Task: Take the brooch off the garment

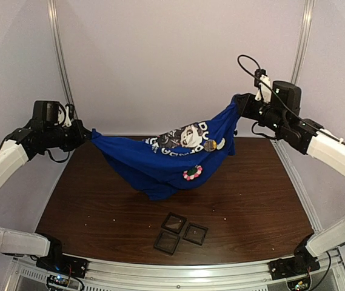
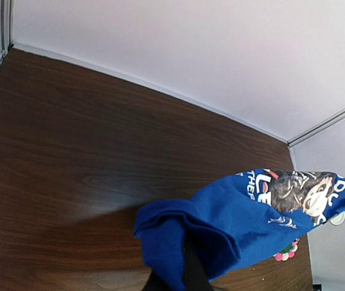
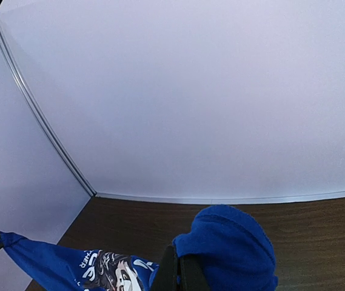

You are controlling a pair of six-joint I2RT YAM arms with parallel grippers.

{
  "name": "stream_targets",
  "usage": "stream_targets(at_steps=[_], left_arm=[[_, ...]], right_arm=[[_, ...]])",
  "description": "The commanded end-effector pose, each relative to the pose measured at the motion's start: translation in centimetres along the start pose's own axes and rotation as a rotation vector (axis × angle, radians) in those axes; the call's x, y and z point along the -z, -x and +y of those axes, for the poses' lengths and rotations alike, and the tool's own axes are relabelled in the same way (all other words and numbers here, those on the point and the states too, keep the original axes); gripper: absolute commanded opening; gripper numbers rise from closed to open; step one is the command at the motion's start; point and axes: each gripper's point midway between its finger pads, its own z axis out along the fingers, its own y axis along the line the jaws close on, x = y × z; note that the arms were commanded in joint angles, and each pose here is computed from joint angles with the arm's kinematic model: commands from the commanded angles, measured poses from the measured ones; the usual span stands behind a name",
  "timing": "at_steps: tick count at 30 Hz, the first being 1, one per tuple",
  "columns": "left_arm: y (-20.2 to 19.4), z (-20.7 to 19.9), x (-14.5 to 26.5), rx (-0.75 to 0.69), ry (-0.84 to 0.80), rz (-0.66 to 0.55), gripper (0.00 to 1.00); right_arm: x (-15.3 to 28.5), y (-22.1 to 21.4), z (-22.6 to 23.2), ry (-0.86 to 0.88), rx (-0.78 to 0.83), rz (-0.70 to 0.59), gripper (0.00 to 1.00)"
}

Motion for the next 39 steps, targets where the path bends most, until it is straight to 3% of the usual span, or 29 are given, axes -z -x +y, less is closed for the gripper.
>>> stream_targets(at_steps=[1,5,11,18,23,28,29,30,31,32,34,36,39], left_arm=[[0.5,1.3,-0.3,0.031,0.043,-0.029,0.00],[1.1,1.0,0.8,0.028,0.021,-0.069,0.00],[3.6,-0.9,6.4,-0.016,-0.012,-0.181,0.00],[3.6,-2.2,11.4,-0.044,-0.061,-0.262,0.00],[2.5,-2.5,8.0,-0.018,-0.099,-0.142,0.00],[3.4,-0.7,0.1,0.006,-0.040,0.000,0.00],[3.8,0.4,-1.7,0.009,0.007,0.012,0.07],[4.3,1.2,-3.2,0.013,0.055,0.027,0.16],[4.6,1.6,-4.4,0.002,0.077,0.050,0.35],[4.8,1.7,-5.2,-0.001,0.085,0.068,0.52],[4.5,1.9,-6.2,0.008,0.079,0.076,0.75],[3.8,2.5,-6.0,0.029,0.081,0.047,0.87],[2.5,3.2,-4.9,0.062,0.081,0.011,0.93]], right_arm=[[-1.5,-2.7,1.4,0.036,-0.010,0.062,0.00],[-1.5,-3.0,1.1,-0.003,-0.007,0.062,0.00],[1.5,0.3,0.3,-0.065,-0.021,-0.027,0.00],[4.3,1.3,-1.6,-0.146,-0.034,-0.068,0.00],[2.3,-0.8,-2.5,-0.188,-0.014,-0.035,0.00],[-5.3,-5.3,-5.5,-0.234,-0.025,0.113,0.00],[-6.8,-6.4,-6.0,-0.230,-0.035,0.160,0.01],[-8.0,-7.4,-6.4,-0.234,-0.041,0.204,0.09],[-8.9,-8.0,-6.4,-0.232,-0.041,0.241,0.22],[-9.2,-8.3,-6.0,-0.217,-0.040,0.267,0.40],[-8.8,-8.9,-5.3,-0.169,-0.033,0.287,0.69],[-7.4,-10.6,-5.7,-0.155,-0.017,0.305,0.88],[-5.2,-12.7,-7.1,-0.186,-0.001,0.344,0.96]])
